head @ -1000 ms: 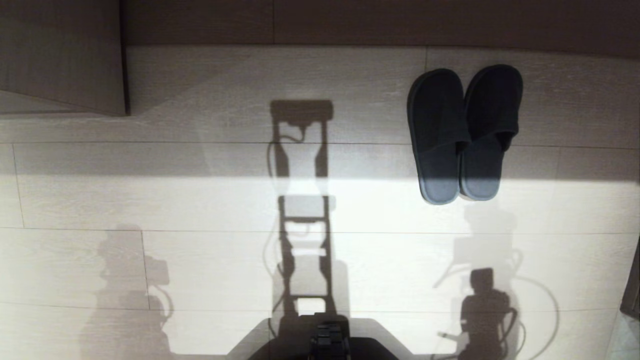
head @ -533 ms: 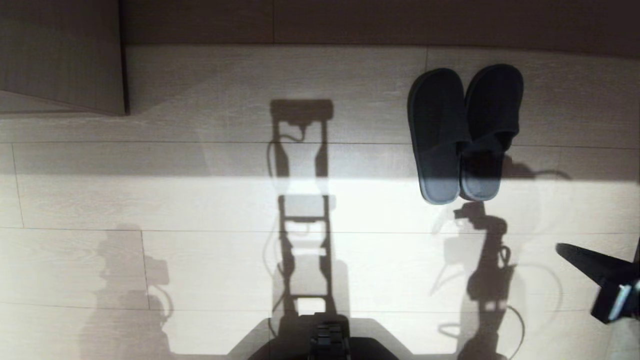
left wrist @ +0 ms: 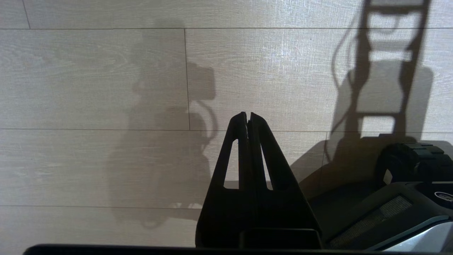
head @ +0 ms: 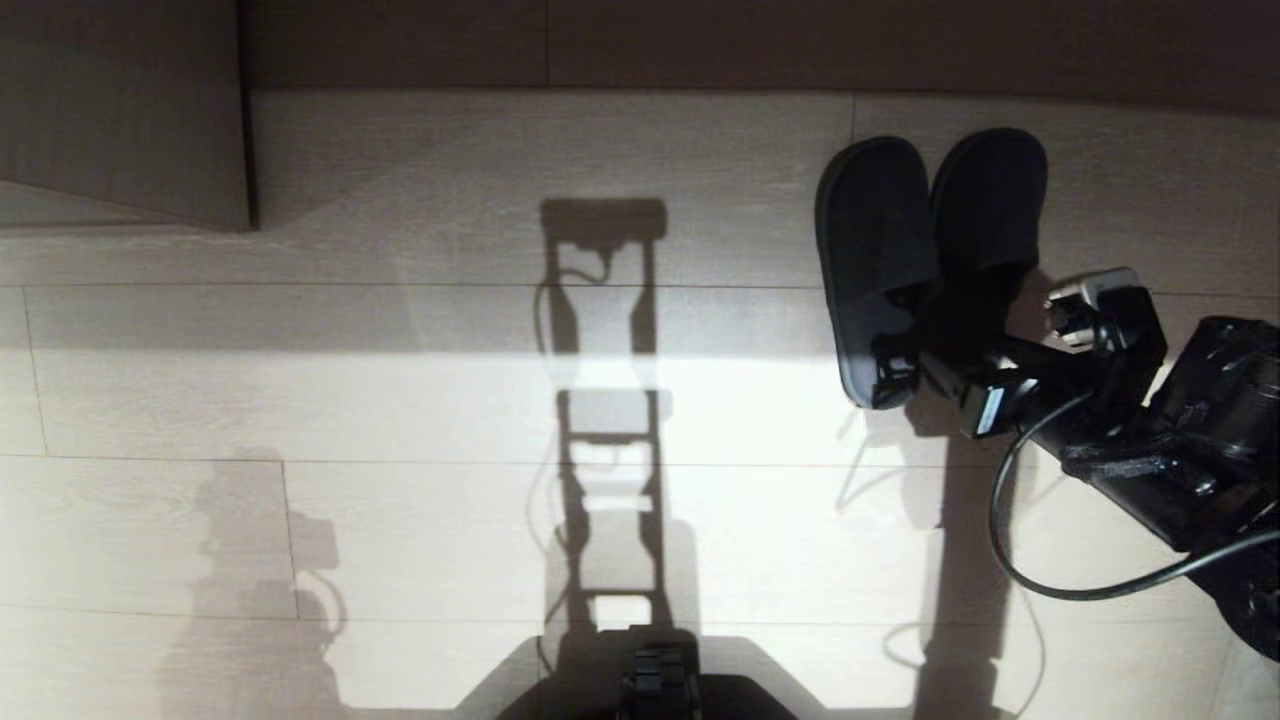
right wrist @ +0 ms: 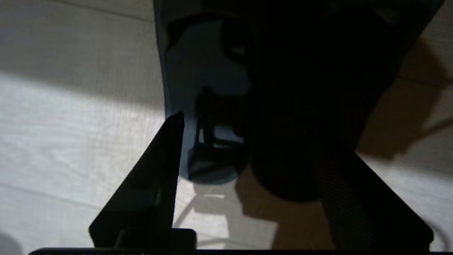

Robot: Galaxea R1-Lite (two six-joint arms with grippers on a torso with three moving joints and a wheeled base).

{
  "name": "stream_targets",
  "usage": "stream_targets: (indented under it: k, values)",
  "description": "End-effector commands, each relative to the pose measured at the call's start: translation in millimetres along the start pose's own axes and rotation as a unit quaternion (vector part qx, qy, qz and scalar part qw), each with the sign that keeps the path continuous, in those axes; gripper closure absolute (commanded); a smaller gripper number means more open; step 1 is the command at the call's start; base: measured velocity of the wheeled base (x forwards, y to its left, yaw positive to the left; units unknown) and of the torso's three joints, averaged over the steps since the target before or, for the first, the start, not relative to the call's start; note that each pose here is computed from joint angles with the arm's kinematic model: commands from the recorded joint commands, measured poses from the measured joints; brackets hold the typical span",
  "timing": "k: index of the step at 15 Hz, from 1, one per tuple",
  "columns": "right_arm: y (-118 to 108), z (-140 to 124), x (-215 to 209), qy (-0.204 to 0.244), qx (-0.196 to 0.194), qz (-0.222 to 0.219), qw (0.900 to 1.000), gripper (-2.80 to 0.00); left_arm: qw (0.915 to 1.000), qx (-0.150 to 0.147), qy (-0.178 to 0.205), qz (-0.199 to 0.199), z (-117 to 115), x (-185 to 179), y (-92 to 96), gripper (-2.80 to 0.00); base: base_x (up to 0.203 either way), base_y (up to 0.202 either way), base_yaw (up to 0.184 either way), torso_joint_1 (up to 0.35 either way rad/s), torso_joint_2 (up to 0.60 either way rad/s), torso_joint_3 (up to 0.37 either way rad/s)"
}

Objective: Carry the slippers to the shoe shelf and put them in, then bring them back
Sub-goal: Pick up the slippers on the floor

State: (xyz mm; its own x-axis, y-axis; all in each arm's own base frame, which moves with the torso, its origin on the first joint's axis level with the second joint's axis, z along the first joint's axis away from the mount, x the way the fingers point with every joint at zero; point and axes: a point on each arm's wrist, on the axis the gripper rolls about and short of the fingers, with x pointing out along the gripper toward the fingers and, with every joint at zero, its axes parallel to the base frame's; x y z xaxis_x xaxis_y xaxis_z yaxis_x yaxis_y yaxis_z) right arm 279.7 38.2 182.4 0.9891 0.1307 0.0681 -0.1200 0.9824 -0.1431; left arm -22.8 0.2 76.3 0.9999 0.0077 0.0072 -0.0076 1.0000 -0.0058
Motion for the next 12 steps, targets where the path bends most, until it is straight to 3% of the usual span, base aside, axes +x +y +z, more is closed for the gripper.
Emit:
stream_targets:
  k: [1,12]
  values:
    - [2.1,-10.6,18.4,-0.004,0.0,-0.003,1.0,-2.8,1.0,0.0,0.0,0.001,0.0,0.0,0.0,0.0,0.0,0.0,0.0,0.0,0.0,0.0]
    - [0.9,-14.8,65.8,-0.101,0.01,-0.065,0.993,-2.8,1.0,-0.002,0.0,0.0,0.0,0.0,0.0,0.0,0.0,0.0,0.0,0.0,0.0,0.0]
